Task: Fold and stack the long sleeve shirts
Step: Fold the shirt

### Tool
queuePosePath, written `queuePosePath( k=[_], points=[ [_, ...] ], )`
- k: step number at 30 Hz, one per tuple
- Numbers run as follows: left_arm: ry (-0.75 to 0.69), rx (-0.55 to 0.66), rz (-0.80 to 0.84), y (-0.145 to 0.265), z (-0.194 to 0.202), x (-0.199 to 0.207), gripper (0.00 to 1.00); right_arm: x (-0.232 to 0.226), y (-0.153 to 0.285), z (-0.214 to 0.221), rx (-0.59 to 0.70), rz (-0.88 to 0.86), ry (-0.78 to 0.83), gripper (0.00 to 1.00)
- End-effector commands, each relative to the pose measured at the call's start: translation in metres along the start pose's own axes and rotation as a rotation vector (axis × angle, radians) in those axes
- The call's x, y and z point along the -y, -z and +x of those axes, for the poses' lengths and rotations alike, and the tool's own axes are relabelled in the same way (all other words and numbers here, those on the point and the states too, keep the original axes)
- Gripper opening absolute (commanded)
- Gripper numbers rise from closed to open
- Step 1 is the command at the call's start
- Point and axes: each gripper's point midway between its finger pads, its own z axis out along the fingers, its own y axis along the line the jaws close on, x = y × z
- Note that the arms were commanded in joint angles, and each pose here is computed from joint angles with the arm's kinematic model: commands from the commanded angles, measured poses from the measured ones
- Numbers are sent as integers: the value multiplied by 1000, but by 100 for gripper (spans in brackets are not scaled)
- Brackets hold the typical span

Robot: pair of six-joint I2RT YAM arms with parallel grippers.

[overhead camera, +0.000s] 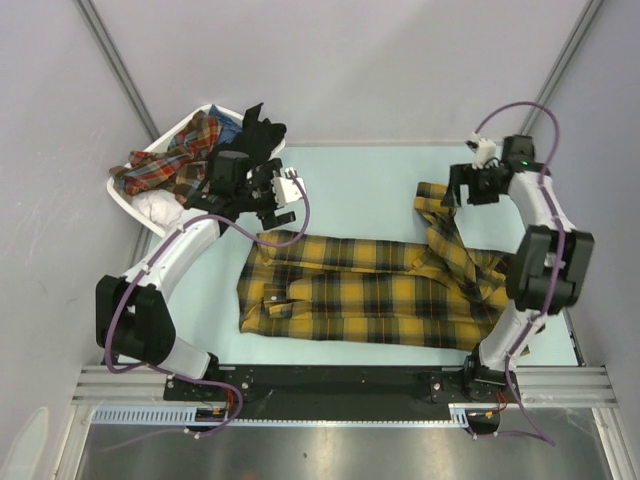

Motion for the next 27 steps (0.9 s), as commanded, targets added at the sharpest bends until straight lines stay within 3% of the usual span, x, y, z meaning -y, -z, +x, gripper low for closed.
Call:
queuePosePath(
  k=[1, 4, 5, 6, 15, 21, 24, 25, 27],
  points=[
    [68, 4, -110, 1, -6, -21, 99, 31, -43, -80, 114, 269, 11, 93],
    [92, -15, -109, -2, 4, -14, 99, 49, -80, -93, 74, 380, 43, 89],
    [96, -24, -107, -3, 7, -12, 100, 63, -100, -80, 20, 418, 30, 87],
    [94, -31, -112, -4, 10, -12, 99, 63, -101, -99, 51, 429, 42, 86],
    [118, -104, -130, -16, 33, -15, 99, 58, -170, -68, -103, 379, 21, 81],
    [143, -130, -147, -23, 39, -25, 99, 51, -184, -29, -198, 346, -19, 73],
    [143, -117, -164, -22, 33, -33, 99, 50, -188, -11, -235, 331, -34, 52],
    [144, -113, -170, -22, 31, -36, 99, 50, -189, -9, -239, 329, -35, 31],
    [155, -109, -179, -22, 29, -40, 99, 49, -188, -10, -241, 307, -27, 0]
  ],
)
